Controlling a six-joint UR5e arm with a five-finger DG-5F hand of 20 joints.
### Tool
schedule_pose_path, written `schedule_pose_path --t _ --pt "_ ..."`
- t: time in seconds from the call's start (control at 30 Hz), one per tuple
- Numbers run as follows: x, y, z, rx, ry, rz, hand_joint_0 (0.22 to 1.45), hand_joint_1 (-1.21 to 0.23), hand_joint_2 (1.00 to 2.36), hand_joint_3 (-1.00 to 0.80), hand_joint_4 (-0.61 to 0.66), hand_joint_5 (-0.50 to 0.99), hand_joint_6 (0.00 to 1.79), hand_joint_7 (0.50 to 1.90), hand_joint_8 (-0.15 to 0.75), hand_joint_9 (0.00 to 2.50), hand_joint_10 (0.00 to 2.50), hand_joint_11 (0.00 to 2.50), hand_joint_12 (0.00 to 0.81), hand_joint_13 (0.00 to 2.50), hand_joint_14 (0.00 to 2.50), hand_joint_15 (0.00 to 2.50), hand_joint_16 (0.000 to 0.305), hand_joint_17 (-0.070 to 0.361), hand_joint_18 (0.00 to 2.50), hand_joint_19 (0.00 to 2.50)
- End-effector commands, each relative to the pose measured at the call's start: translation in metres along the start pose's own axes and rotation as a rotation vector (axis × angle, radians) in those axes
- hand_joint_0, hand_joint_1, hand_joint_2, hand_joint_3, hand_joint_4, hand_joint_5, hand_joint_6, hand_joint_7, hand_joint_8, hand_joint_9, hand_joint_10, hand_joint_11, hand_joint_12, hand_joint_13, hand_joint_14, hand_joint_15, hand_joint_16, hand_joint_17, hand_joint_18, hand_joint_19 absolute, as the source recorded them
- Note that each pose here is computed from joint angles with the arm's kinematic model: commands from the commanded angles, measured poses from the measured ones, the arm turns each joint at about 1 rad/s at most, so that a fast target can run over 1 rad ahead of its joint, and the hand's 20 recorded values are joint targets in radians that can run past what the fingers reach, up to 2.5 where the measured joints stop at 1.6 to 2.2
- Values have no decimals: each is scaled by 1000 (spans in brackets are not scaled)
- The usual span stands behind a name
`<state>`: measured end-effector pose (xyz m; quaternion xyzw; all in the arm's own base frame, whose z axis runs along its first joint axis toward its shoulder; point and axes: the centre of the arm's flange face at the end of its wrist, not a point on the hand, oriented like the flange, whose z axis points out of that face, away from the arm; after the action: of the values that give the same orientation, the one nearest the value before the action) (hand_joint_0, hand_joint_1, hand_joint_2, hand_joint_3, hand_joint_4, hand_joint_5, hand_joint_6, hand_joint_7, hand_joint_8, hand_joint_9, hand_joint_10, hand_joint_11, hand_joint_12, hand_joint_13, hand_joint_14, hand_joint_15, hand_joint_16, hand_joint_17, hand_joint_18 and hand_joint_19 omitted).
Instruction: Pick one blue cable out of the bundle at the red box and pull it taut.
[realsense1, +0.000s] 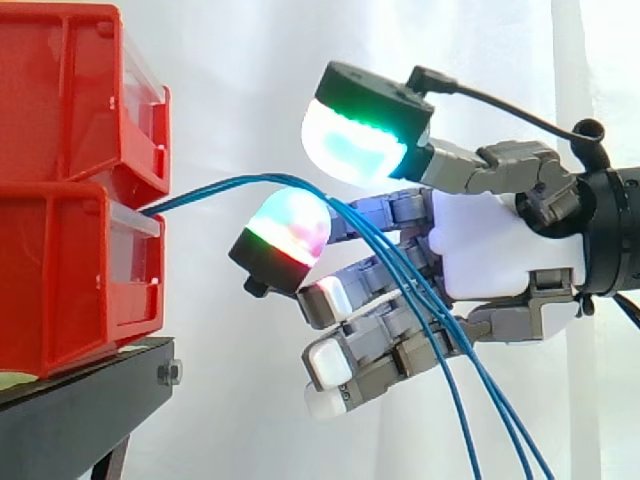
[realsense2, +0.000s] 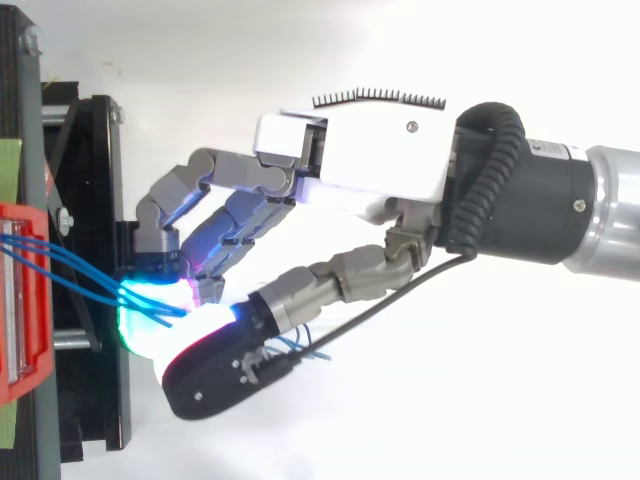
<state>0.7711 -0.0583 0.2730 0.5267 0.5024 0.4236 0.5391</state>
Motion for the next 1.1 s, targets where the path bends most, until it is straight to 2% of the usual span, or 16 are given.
schedule_pose_path --t 0.0,0.2,0.33,0.43,0.53,0.63,0.67,0.73,0.8,0.87,0.9,0.97,1.0,1.07 --pt "0 -1 0 1 0 3 607 -647 1000 -500 41 -221 930 902 284 876 13 1080 382 811 18 592 51 114 666 312" --pt "0 -1 0 7 0 2 682 -723 1009 -401 -8 -220 940 926 284 886 12 1089 375 822 19 586 51 114 674 288" --pt "0 0 -1 5 0 1 768 -826 1000 -500 -39 -220 948 934 273 886 12 1080 363 824 20 573 50 111 680 241" --pt "0 -1 0 7 0 0 782 -847 1000 -500 -50 -215 947 922 252 895 11 1084 357 826 21 574 48 108 696 218" --pt "0 -1 -1 7 0 -1 748 -879 1000 -500 -54 -209 945 924 231 897 12 1088 354 831 19 571 48 107 699 217" --pt "0 -2 -1 8 1 -2 630 -971 1000 -500 -48 -209 944 931 223 895 12 1094 353 827 20 576 47 106 692 233" --pt "1 -1 -1 6 2 -1 554 -990 1000 -500 -33 -210 947 920 233 894 11 1096 361 831 20 584 49 110 703 233" --pt "0 -2 -1 8 0 0 495 -995 1000 -500 -16 -210 951 891 249 899 10 1089 373 839 19 582 52 116 720 238" --pt "0 -1 0 7 0 -1 435 -961 1000 -500 12 -208 955 852 281 917 8 1093 399 850 17 581 56 127 748 245" --pt "1 -1 -1 6 2 -1 385 -824 1000 -500 46 -203 955 807 308 942 4 1083 435 881 17 583 63 141 791 260" --pt "0 -2 -1 8 0 0 388 -807 1000 -500 46 -202 953 813 314 954 5 1078 436 879 18 589 63 141 790 272" --pt "0 -1 0 7 0 0 426 -670 1000 -500 39 -198 942 840 303 957 7 1089 419 875 16 588 60 135 771 284" --pt "0 -1 0 7 0 0 432 -649 1000 -500 38 -195 939 846 301 960 7 1082 420 874 16 589 59 134 767 287" --pt "0 0 -1 5 0 -1 526 -563 1000 -500 19 -195 926 907 278 952 11 1093 392 852 18 596 52 117 710 314"
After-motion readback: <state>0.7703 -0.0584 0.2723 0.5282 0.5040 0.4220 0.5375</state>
